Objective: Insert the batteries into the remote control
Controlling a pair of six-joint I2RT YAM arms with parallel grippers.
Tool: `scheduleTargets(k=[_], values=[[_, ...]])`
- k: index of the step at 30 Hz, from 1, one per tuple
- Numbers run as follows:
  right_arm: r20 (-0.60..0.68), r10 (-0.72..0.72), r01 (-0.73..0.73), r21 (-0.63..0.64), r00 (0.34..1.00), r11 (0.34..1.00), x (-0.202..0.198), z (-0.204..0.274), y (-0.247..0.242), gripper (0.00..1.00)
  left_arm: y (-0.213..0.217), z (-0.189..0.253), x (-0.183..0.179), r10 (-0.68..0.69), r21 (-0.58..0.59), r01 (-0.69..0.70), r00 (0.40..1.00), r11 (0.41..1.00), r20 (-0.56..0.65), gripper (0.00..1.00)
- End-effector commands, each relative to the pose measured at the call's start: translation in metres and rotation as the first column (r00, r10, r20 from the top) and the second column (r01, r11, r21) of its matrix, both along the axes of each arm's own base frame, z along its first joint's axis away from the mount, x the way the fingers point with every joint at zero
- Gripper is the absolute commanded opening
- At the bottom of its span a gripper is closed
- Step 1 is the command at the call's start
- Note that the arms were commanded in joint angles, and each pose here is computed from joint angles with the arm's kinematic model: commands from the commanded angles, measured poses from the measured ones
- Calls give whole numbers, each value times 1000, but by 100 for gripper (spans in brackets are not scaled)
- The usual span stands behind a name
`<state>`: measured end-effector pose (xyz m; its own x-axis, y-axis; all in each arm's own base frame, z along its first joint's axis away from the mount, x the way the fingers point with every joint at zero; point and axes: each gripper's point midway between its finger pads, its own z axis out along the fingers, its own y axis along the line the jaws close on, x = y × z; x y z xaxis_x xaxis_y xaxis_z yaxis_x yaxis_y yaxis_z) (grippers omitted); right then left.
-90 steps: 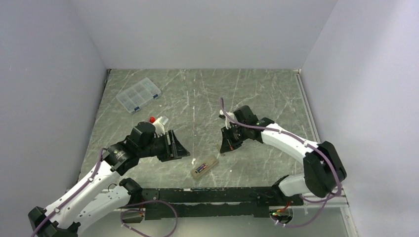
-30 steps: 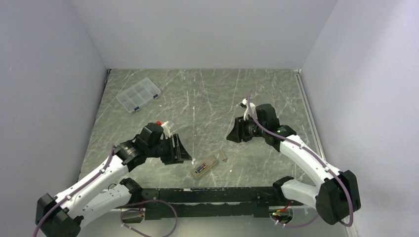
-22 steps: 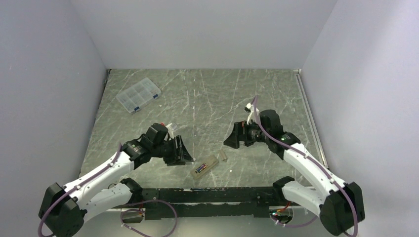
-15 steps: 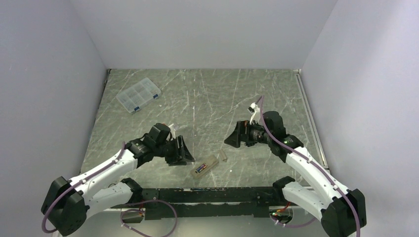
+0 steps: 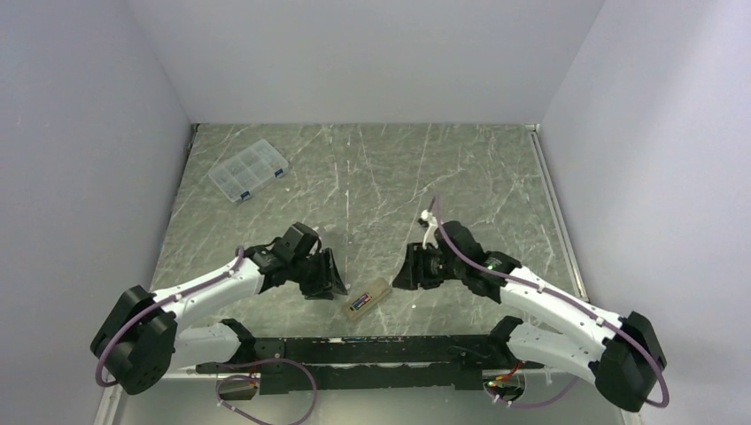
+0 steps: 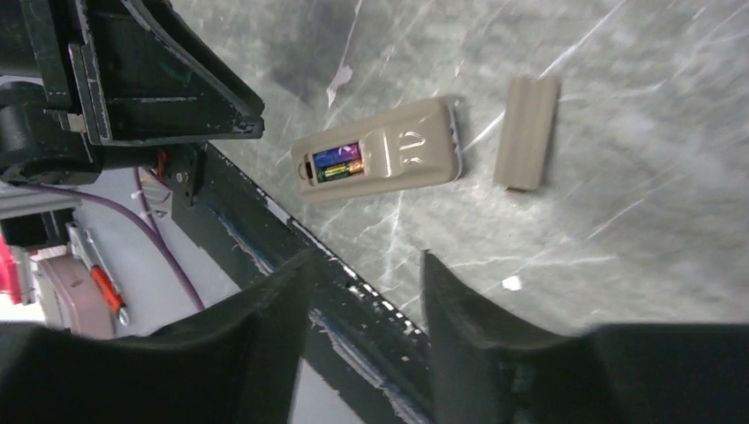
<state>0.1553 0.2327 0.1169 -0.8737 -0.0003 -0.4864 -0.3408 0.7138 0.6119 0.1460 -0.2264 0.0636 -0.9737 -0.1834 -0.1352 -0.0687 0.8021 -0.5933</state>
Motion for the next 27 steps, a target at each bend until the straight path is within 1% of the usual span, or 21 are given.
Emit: scheduleTargets(k=[1, 5, 7, 11, 13, 18, 26, 27], values=[[-38, -88, 87, -32, 995, 996, 1, -8, 15, 37, -11, 3, 9, -25, 19, 24, 998, 1000, 56, 50], [-88, -76, 70, -68, 993, 995, -8, -29, 30, 0, -10, -8, 6, -35, 76, 31, 998, 997, 53, 43], [-94, -78, 70, -88, 992, 994, -11, -37, 35, 0, -9, -11, 4, -39, 95, 34, 998, 995, 52, 38], [-99, -97, 82, -138, 990, 987, -12, -50, 38, 0, -7, -18, 4, -44, 128, 37, 998, 991, 52, 26], [-102, -104, 87, -160, 989, 983, -13, -57, 38, 0, -9, -21, 4, -55, 125, 48, 997, 991, 49, 19], [-105, -126, 102, -207, 986, 973, -10, -74, 36, 0, -12, -30, 2, -77, 129, 72, 996, 989, 34, 7], [-123, -148, 109, -274, 981, 955, -6, -95, 36, 0, -17, -38, -1, -108, 137, 105, 994, 985, 18, 1], [-109, -159, 122, -286, 981, 950, -2, -97, 35, 0, -18, -38, -2, -112, 136, 109, 994, 985, 16, 1]])
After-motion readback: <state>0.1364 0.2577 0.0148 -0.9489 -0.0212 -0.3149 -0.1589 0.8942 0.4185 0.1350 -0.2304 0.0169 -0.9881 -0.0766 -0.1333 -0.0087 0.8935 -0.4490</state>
